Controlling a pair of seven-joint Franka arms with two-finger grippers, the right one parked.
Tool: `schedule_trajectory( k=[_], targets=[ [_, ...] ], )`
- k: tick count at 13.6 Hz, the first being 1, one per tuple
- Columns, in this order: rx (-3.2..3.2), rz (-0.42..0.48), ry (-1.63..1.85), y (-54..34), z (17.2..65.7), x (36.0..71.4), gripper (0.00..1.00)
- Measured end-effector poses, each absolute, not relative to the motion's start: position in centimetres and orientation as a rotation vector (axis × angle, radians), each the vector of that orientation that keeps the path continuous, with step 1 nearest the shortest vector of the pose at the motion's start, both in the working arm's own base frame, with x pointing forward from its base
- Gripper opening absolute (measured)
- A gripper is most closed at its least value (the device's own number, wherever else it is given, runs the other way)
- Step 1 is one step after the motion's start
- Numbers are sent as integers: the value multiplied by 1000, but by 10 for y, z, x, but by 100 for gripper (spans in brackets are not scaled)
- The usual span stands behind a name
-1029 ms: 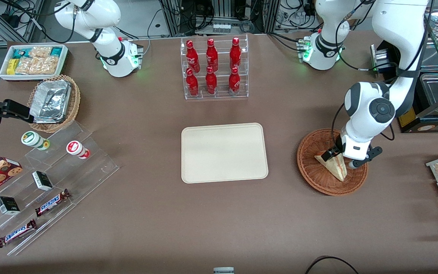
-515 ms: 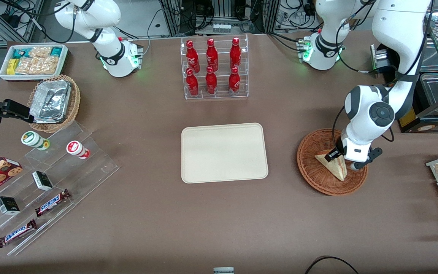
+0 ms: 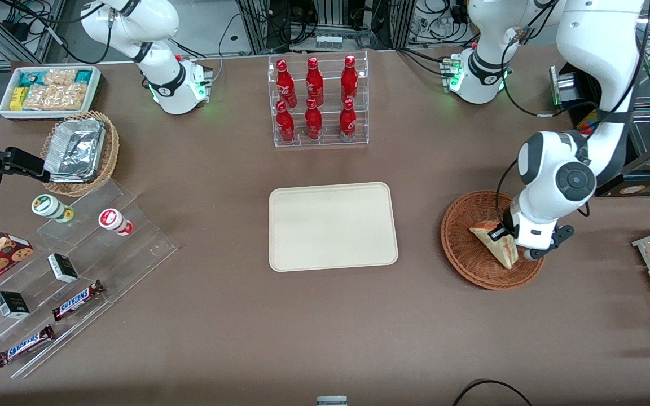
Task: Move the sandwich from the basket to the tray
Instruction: 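Lift the sandwich out of the basket and carry it over the tray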
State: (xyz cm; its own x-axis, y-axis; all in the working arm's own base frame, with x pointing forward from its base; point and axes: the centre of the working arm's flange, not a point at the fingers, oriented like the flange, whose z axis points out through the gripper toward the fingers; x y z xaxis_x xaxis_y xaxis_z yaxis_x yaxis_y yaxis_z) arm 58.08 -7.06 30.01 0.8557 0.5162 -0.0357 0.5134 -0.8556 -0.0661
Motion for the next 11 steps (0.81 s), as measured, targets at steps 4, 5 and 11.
schedule_trajectory(
  k=[4, 5, 11],
  targets=[
    [-2995, 86, -682, -107, 379, 601, 15],
    [-3008, 88, -636, -127, 395, 602, 15],
    [-3070, 97, -364, -256, 424, 570, 15]
  ],
)
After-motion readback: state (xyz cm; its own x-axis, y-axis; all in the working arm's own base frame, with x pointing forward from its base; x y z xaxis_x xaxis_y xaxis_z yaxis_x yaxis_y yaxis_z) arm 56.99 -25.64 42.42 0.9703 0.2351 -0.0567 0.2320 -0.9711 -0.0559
